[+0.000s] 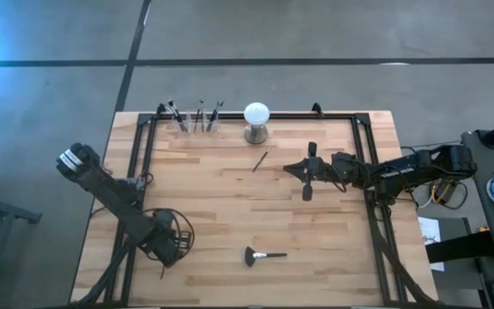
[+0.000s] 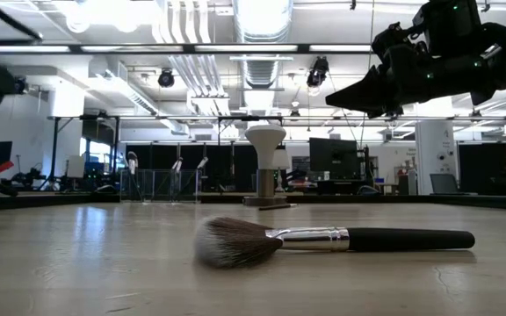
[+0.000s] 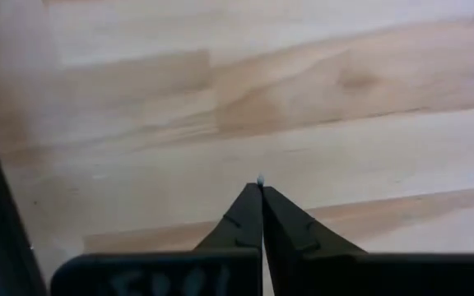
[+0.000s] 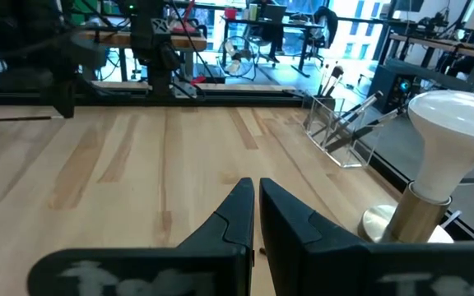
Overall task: Put items in baskets/containers
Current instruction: Put the eyeshadow brush into the middle section of the transparent organizer
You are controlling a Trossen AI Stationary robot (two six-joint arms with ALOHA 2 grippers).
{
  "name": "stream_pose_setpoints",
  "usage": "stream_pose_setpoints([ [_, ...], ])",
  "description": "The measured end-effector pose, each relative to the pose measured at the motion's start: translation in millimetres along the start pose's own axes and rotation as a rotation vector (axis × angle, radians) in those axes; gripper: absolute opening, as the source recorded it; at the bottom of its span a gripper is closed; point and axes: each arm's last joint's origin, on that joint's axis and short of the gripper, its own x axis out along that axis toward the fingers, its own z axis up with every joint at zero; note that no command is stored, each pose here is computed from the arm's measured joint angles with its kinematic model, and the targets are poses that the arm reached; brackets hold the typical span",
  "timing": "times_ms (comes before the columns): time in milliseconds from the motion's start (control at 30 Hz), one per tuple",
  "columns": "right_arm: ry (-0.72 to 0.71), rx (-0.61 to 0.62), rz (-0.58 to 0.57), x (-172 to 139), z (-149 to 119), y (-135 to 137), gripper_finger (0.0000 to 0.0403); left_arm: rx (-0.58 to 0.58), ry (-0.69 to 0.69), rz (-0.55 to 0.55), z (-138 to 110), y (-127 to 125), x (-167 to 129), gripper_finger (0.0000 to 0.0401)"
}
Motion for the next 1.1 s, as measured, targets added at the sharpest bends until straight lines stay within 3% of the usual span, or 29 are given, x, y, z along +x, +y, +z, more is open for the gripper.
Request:
stream_pose_setpoints([
  [233,-0.004,0.004,-0.001,0.0,0.4,0.0,0.0017,0.002,-0.183,-0.115,9.1,-13.1,-27.0,0.0000],
  [333,-0.019,0.006,-0.002,-0.1,1.8,-0.2,0.0017,0.013,-0.311,-0.212,20.4,-24.8,-35.3,0.0000],
  [467,-0.022,0.009,-0.002,0.0,2.0,-0.2,0.0017,0.065,-0.445,-0.258,41.4,-39.6,-44.7,0.0000],
  [833,-0.021,0.020,-0.003,0.0,2.0,-0.3,0.0017,0.239,-0.726,-0.276,129.2,-56.0,-88.9,0.0000],
  [1100,-0.021,0.019,-0.002,0.0,2.0,-0.3,0.0017,0.314,-0.909,-0.183,212.7,-49.7,-112.1,0.0000],
])
